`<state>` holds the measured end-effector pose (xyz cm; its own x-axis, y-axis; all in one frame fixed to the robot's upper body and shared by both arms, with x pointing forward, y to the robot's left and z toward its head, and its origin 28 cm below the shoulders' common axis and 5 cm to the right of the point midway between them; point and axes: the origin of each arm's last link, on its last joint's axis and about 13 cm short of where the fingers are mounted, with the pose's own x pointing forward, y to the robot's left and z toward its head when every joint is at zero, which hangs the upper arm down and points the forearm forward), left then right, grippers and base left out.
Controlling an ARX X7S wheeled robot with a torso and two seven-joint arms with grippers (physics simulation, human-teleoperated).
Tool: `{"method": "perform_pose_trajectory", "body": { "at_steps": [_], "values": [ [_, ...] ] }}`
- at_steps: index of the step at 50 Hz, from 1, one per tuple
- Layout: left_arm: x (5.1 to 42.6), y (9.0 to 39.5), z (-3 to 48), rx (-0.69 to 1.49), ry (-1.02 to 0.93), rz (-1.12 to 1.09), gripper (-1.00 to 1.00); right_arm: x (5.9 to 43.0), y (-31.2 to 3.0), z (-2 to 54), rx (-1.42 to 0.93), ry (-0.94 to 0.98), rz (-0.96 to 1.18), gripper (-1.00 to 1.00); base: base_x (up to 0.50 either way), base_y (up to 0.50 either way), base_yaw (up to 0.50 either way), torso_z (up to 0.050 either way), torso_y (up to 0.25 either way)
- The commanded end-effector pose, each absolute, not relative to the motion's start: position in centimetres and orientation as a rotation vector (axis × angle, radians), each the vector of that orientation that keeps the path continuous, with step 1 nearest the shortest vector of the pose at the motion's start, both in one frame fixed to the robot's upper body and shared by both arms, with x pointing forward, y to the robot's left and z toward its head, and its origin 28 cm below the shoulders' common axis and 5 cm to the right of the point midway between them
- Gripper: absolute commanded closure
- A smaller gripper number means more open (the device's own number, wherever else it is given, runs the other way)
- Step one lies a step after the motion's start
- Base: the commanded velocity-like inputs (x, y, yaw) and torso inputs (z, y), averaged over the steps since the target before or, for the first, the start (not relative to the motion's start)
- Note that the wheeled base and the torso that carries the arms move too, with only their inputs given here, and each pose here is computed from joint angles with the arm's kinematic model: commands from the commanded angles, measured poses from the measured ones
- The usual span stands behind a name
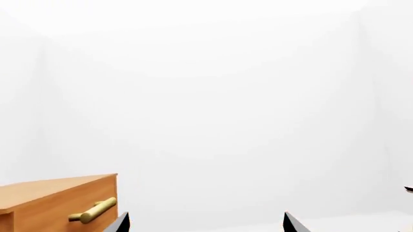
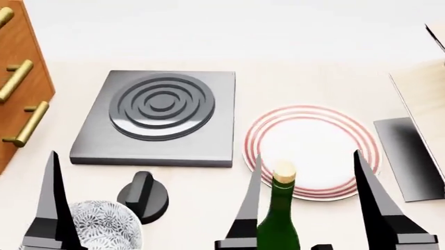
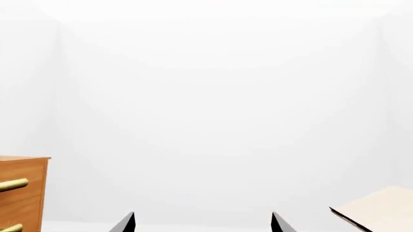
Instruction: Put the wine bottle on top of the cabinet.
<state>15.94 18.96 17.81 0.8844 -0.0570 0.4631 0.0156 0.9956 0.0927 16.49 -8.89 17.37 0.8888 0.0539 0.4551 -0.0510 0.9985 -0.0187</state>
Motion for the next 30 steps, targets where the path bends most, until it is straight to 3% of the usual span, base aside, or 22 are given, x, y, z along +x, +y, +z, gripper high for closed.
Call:
{"method": "perform_pose_trajectory", "body": {
  "at_steps": [1,24,30],
  "values": [
    [15.98,18.99,17.82,0.089,-0.484,-0.038,-1.0,16.45,-8.84,17.45,-0.023,-0.478,0.056,-1.0,0.0,0.5,0.0,0.0,0.0],
    [15.9,18.97,17.96,0.088,-0.484,-0.039,-1.0,16.42,-8.85,17.51,-0.011,-0.482,0.062,-1.0,0.0,0.5,0.0,0.0,0.0],
    [15.93,18.96,17.91,0.087,-0.483,-0.04,-1.0,16.32,-8.83,17.55,0.005,-0.484,0.07,-1.0,0.0,0.0,0.0,0.0,0.0]
  ]
}}
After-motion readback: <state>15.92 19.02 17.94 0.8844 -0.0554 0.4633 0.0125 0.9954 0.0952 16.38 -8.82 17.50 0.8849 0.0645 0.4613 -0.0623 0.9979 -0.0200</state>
